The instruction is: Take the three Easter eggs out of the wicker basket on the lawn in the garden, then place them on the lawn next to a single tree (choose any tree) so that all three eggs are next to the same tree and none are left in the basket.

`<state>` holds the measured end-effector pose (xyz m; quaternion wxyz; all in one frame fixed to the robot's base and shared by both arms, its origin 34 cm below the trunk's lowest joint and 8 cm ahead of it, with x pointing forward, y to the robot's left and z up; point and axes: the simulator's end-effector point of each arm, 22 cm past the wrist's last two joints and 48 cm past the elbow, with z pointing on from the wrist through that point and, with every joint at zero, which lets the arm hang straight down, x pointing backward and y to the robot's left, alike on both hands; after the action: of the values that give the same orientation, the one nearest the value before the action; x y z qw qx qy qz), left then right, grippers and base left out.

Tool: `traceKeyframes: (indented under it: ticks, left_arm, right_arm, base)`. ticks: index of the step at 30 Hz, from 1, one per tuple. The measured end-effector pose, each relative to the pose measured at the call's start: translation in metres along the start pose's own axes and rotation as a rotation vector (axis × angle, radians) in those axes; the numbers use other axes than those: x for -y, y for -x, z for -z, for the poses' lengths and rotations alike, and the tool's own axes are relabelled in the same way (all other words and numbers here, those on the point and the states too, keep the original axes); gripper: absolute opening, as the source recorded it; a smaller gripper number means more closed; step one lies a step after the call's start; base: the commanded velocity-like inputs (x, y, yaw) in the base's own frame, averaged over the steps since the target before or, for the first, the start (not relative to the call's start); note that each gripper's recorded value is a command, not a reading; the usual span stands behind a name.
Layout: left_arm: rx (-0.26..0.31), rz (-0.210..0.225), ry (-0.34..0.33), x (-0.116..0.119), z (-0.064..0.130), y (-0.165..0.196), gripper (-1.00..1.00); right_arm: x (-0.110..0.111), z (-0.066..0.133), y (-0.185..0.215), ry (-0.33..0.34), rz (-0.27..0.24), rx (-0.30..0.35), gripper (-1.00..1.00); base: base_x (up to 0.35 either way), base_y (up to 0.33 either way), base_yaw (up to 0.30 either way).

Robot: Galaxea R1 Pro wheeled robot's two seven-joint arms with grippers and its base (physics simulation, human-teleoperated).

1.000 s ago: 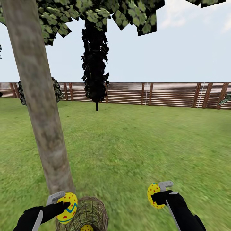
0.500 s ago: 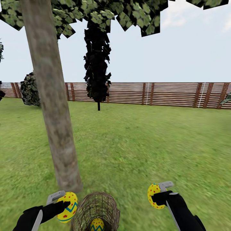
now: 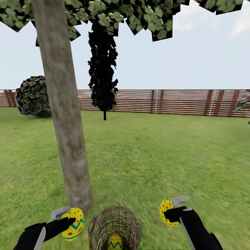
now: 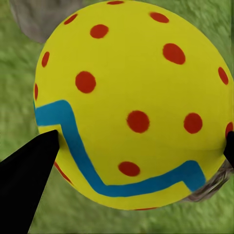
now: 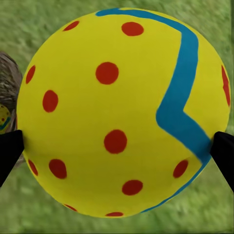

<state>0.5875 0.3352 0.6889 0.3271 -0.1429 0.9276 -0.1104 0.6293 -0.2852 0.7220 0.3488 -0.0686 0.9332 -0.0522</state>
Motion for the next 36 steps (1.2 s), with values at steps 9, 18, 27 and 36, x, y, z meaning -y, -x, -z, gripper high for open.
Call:
traceKeyframes:
  ticks: [9,18,27,36]
  left_arm:
    - [0.003,-0.003,0.000,0.0006,0.0010,0.0014,-1.00]
    - [0.003,-0.002,0.001,-0.0006,0.0013,0.0017,-1.00]
    - [0.003,-0.004,0.000,0.0001,0.0016,0.0014,-1.00]
    - [0.006,-0.004,0.000,0.0003,0.0025,0.0025,-1.00]
  right_arm:
    - [0.0018,0.0014,0.0024,-0.002,-0.007,0.006,-1.00]
    - [0.0015,0.0014,0.0023,-0.001,-0.006,0.006,-1.00]
    - [0.0032,0.0029,0.0040,-0.005,-0.002,0.010,-1.00]
    - [0.0051,0.0040,0.0052,-0.008,-0.003,0.013,-1.00]
  base:
    - [-0.049,0.318,-0.183]
    - [-0.138,0.318,-0.001]
    - [-0.139,0.318,-0.230]
    - [-0.104,0.318,-0.260]
